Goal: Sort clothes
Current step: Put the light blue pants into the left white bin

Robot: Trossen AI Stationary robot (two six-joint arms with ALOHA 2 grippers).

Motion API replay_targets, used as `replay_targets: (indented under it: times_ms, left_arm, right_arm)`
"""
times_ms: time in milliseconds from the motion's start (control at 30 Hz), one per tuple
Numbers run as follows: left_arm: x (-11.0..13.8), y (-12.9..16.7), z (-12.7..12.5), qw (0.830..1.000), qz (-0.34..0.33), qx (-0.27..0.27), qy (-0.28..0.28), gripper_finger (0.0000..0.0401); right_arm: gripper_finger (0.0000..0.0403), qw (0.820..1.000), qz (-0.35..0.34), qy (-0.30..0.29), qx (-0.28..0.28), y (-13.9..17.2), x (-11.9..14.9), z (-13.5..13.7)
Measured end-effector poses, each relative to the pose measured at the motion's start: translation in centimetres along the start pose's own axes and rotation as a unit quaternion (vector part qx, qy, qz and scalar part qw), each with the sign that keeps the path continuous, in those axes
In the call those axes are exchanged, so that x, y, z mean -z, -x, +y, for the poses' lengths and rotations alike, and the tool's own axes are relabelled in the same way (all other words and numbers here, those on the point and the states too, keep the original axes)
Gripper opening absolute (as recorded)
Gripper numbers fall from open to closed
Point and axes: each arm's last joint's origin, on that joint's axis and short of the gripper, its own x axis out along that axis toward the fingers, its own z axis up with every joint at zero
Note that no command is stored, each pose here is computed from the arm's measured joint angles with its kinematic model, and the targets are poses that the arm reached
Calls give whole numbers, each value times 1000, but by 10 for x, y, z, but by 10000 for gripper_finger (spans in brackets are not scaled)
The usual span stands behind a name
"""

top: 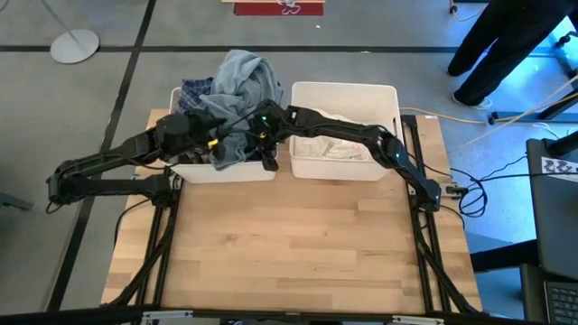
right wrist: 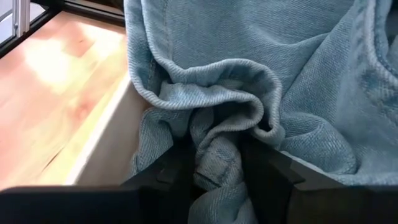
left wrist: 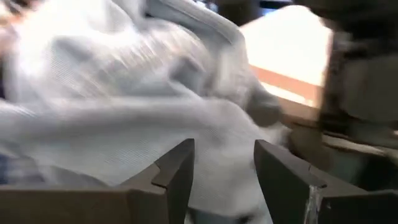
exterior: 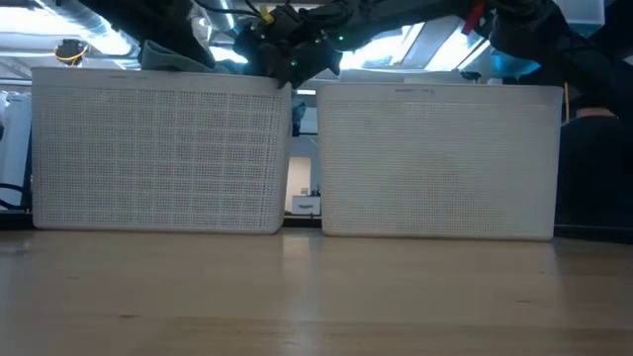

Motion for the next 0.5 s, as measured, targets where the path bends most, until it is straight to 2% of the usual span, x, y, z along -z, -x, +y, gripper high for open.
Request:
replay_targets:
  times_ms: [133,200,333,500]
  left_arm:
    - [-6,-8,0,998,-38,-52,-24,159]
    - [-3,-17,0,995,-37,-77,-45,159]
    - [12,-38,2,992,11,-107,-67,159]
    - [40,-57,4,986,99,-123,-61,159]
  right_arm:
    - [133,1000,-19,-4,-8,5,-8,4]
    - [133,1000,-28,-3,-11,4,-11,6]
    - [133,999,-34,2,-13,4,-18,14]
    - [133,999,-39,12,-5,16,-32,25]
